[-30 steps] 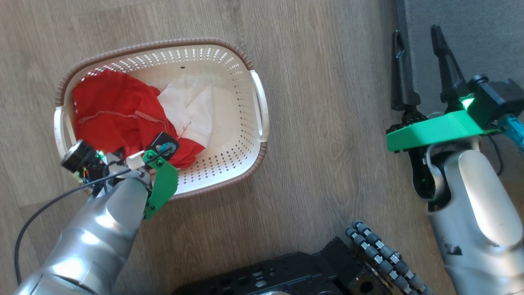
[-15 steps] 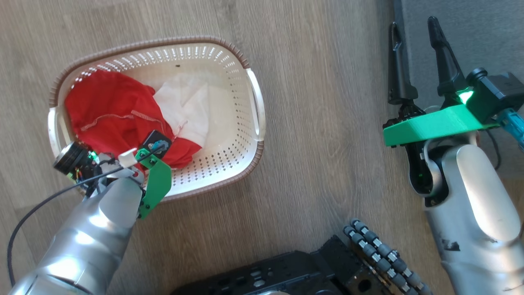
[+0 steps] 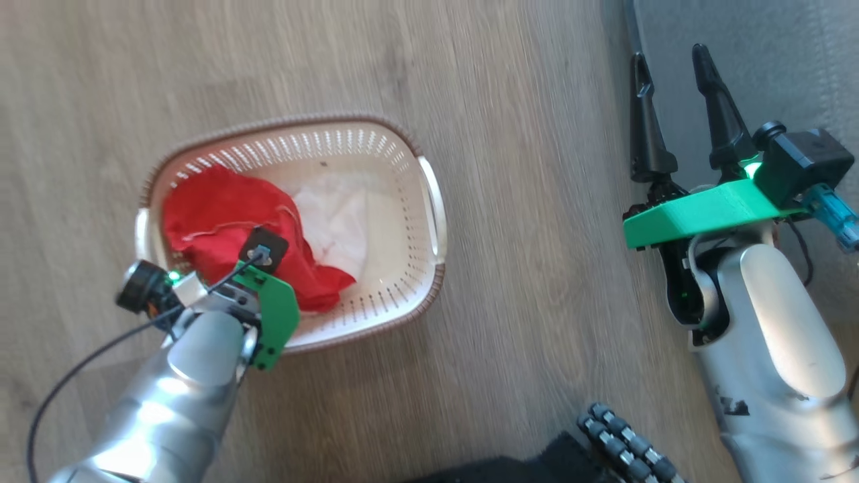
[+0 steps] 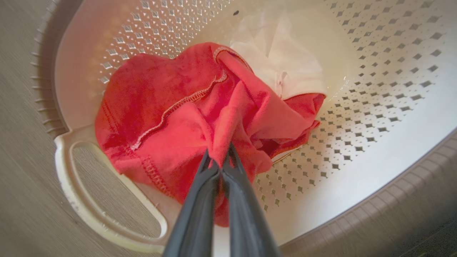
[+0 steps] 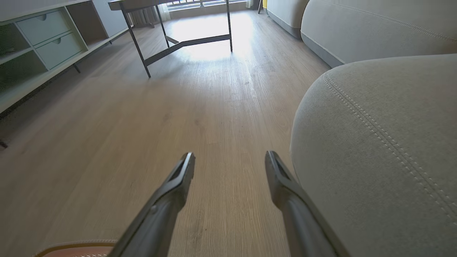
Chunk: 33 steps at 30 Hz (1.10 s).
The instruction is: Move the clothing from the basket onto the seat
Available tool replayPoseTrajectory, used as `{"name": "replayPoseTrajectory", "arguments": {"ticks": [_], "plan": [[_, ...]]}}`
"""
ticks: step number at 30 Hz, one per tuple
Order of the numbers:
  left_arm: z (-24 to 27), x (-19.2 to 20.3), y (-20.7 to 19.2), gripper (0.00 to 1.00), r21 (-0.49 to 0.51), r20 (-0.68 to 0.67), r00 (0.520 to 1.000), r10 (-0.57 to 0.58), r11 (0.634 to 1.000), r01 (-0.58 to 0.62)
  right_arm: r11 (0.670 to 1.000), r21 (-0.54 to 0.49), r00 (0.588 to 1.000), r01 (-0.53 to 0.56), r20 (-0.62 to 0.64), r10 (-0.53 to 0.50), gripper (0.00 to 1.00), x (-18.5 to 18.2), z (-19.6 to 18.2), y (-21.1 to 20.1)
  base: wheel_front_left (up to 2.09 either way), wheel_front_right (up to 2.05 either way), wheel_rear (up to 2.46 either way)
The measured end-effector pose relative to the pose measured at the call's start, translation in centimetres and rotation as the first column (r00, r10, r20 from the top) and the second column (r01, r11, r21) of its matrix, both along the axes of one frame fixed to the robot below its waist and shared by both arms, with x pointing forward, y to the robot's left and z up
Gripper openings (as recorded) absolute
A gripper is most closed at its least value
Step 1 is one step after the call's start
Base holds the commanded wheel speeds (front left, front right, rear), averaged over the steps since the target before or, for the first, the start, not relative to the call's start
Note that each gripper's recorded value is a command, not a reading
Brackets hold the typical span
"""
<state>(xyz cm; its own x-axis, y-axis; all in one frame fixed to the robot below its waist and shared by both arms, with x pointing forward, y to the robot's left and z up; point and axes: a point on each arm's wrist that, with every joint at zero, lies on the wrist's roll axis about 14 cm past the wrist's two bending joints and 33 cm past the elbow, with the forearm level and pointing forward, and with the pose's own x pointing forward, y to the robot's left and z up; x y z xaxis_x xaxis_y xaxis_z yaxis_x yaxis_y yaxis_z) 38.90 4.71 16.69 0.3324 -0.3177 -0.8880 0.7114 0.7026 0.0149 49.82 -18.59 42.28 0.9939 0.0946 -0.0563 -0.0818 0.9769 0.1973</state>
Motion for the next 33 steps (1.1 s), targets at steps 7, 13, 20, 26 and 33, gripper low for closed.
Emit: {"name": "replayPoseTrajectory", "arguments": {"ticks": [7,13,20,26,33], "plan": [[4.5,0.6,-0.7,0.0,-0.116,0.113,0.99,0.079,0.991,-0.066,1.0,0.007,0.999,-0.022,0.03,0.022,1.0,-1.5,2.2,0.7,0.0,0.0,0.0],[8.5,1.0,0.2,0.0,-0.199,0.197,0.966,0.169,0.971,-0.129,0.998,0.027,0.998,-0.049,0.051,0.048,1.0,-3.0,3.9,1.9,0.0,0.0,0.0],[14.7,1.4,-0.3,0.0,-0.365,0.295,0.904,0.31,0.911,-0.193,0.995,0.04,0.991,-0.094,0.098,0.09,1.0,-5.1,6.5,3.7,0.0,0.0,0.0],[19.7,2.4,-1.2,0.0,-0.47,0.383,0.839,0.386,0.863,-0.183,0.993,0.041,0.987,-0.108,0.127,0.102,1.0,-6.5,7.9,4.2,0.0,0.0,0.0],[26.4,3.0,-2.4,0.0,-0.586,0.485,0.749,0.451,0.804,-0.105,0.995,0.043,0.986,-0.089,0.145,0.082,1.0,-9.0,8.9,3.9,0.0,0.0,0.0]]}}
